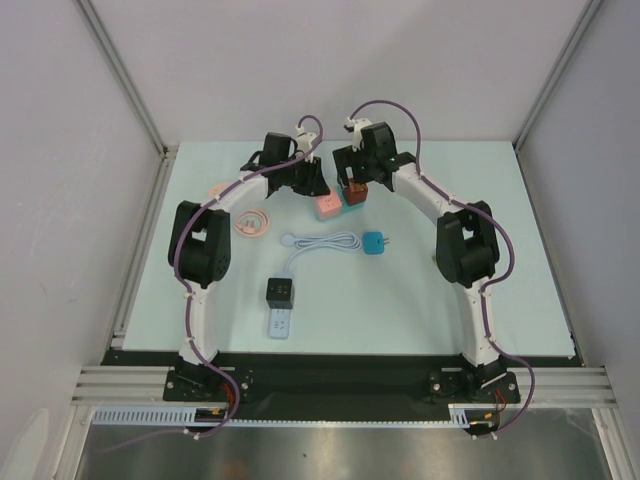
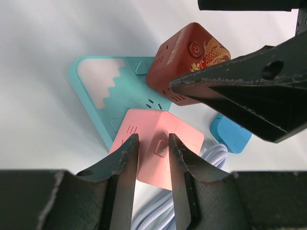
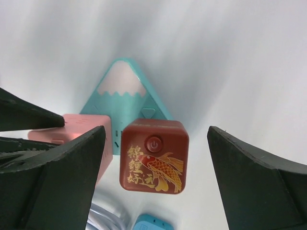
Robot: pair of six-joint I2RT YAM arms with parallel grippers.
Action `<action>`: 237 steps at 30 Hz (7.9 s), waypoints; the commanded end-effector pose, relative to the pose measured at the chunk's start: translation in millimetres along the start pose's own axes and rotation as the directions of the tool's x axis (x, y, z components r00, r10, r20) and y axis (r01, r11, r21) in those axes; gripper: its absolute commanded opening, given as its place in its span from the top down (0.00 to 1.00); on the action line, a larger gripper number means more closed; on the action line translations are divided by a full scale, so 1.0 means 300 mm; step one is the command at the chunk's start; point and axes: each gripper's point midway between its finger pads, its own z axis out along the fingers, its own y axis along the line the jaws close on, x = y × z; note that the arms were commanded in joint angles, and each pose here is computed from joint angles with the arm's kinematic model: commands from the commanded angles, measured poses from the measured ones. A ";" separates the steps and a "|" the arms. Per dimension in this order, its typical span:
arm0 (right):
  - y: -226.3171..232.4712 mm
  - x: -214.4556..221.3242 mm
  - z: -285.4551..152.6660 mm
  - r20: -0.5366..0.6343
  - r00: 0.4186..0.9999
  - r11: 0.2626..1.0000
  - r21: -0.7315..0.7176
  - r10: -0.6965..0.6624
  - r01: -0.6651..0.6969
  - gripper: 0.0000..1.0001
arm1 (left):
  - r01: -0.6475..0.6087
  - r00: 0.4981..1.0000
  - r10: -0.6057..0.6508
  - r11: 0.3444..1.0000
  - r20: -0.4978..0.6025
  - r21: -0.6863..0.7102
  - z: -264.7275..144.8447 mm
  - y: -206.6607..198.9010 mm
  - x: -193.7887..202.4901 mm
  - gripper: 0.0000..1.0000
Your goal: Insert the plug
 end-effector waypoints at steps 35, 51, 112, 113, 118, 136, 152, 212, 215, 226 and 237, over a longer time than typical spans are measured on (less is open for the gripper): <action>0.109 0.530 -0.003 -0.255 0.964 0.997 0.029 0.070 -0.065 1.00 | 0.033 0.998 -0.033 0.999 -0.061 -0.003 0.039 0.011 0.080 0.65; 0.168 0.704 0.048 -0.396 0.914 0.997 0.038 0.083 -0.074 1.00 | 0.051 0.997 -0.051 0.999 -0.064 0.011 0.042 0.002 0.084 0.65; 0.065 0.085 -0.126 -0.046 0.999 0.997 0.078 0.007 -0.003 0.76 | 0.090 0.994 -0.086 0.994 -0.070 0.055 0.078 0.000 0.066 0.55; 0.061 0.158 -0.081 -0.099 0.995 0.997 0.074 0.013 -0.006 0.78 | 0.092 0.994 -0.088 0.994 -0.072 0.053 0.078 0.002 0.069 0.55; 0.062 0.275 -0.032 -0.212 0.977 0.997 0.082 0.010 0.008 0.82 | 0.091 0.994 -0.087 0.994 -0.073 0.053 0.075 0.000 0.069 0.55; 0.165 -0.096 -0.438 0.073 0.997 0.999 0.001 0.037 -0.037 0.63 | 0.114 0.983 -0.097 0.988 0.157 -0.100 -0.213 0.056 -0.332 0.23; 0.284 0.151 -0.587 0.032 0.990 0.976 -0.176 0.136 -0.128 0.60 | 0.444 0.887 -0.407 0.628 0.216 -0.639 -0.635 0.640 0.140 0.41; -0.397 0.756 -0.610 -0.444 0.874 0.963 0.255 0.199 -0.090 0.19 | 0.164 0.969 -0.156 0.986 0.191 -0.027 -0.657 -0.410 0.079 0.30; -0.396 0.767 -0.583 -0.471 0.862 0.970 0.230 0.186 -0.083 0.20 | 0.162 0.969 -0.153 0.986 0.195 -0.030 -0.660 -0.408 0.088 0.30; -0.469 0.764 -0.543 -0.522 0.831 0.955 0.295 0.194 -0.038 0.31 | 0.124 0.972 -0.116 0.992 0.204 -0.028 -0.677 -0.422 0.118 0.27; -0.437 0.812 -0.569 -0.571 0.799 0.964 0.261 0.190 -0.042 0.33 | 0.108 0.975 -0.103 0.994 0.199 -0.011 -0.696 -0.445 0.122 0.26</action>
